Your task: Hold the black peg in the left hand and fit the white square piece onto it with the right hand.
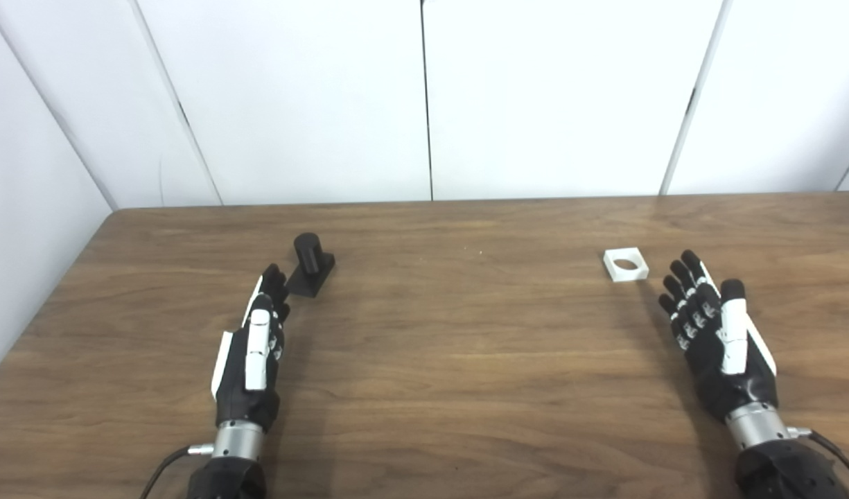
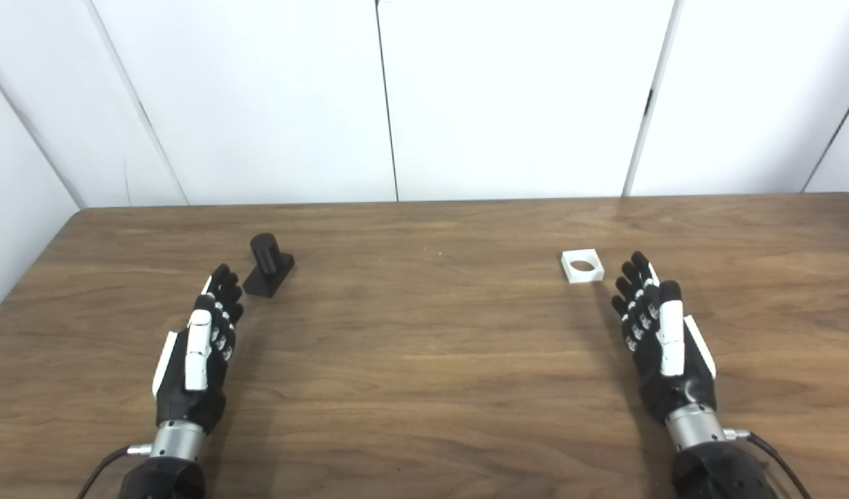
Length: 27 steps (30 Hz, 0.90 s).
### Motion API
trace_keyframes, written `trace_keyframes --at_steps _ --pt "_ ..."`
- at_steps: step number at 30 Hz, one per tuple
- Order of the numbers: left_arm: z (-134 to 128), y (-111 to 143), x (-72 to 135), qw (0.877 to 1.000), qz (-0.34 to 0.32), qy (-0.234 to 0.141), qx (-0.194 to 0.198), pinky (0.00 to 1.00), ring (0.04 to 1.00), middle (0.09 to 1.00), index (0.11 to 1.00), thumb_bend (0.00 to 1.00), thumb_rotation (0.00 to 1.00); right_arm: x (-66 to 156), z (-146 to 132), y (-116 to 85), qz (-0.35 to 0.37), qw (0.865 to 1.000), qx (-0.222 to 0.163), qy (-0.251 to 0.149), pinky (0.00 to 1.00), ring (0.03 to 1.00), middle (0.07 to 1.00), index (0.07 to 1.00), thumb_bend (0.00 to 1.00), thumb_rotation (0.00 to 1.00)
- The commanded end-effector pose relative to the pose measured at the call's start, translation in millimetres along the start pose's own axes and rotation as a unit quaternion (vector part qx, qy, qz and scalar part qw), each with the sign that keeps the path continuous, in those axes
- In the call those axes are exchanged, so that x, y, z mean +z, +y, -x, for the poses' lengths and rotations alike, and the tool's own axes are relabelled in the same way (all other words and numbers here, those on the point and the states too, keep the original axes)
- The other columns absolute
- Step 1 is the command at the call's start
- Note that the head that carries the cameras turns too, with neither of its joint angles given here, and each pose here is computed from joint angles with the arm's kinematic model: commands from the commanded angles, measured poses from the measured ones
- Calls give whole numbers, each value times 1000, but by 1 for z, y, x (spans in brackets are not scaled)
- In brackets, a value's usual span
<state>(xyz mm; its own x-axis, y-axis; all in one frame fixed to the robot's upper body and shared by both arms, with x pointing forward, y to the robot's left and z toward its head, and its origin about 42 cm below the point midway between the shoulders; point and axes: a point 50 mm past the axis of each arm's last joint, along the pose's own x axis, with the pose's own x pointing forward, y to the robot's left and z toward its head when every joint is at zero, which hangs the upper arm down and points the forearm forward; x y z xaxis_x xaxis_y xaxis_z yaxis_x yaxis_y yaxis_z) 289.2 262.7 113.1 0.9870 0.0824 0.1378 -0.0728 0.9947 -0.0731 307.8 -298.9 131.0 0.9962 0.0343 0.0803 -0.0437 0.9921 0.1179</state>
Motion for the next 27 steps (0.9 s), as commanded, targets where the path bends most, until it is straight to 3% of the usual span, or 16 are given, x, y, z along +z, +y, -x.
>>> trace_keyframes --at_steps 1,15,27 --pt "6 -7 -13 1000 11 14 0 1000 1000 999 977 447 984 -3 1 0 -4 1000 9 -11 1000 1000 1000 1000 638 1000" --pt "3 -8 -9 1000 -2 11 -4 1000 999 997 982 463 983 -2 -3 0 -4 1000 16 -13 1000 1000 1000 1000 649 1000" --pt "-1 -5 6 999 -31 1 -12 1000 1000 1000 992 533 838 -2 -4 3 -6 1000 14 -10 1000 1000 1000 1000 649 1000"
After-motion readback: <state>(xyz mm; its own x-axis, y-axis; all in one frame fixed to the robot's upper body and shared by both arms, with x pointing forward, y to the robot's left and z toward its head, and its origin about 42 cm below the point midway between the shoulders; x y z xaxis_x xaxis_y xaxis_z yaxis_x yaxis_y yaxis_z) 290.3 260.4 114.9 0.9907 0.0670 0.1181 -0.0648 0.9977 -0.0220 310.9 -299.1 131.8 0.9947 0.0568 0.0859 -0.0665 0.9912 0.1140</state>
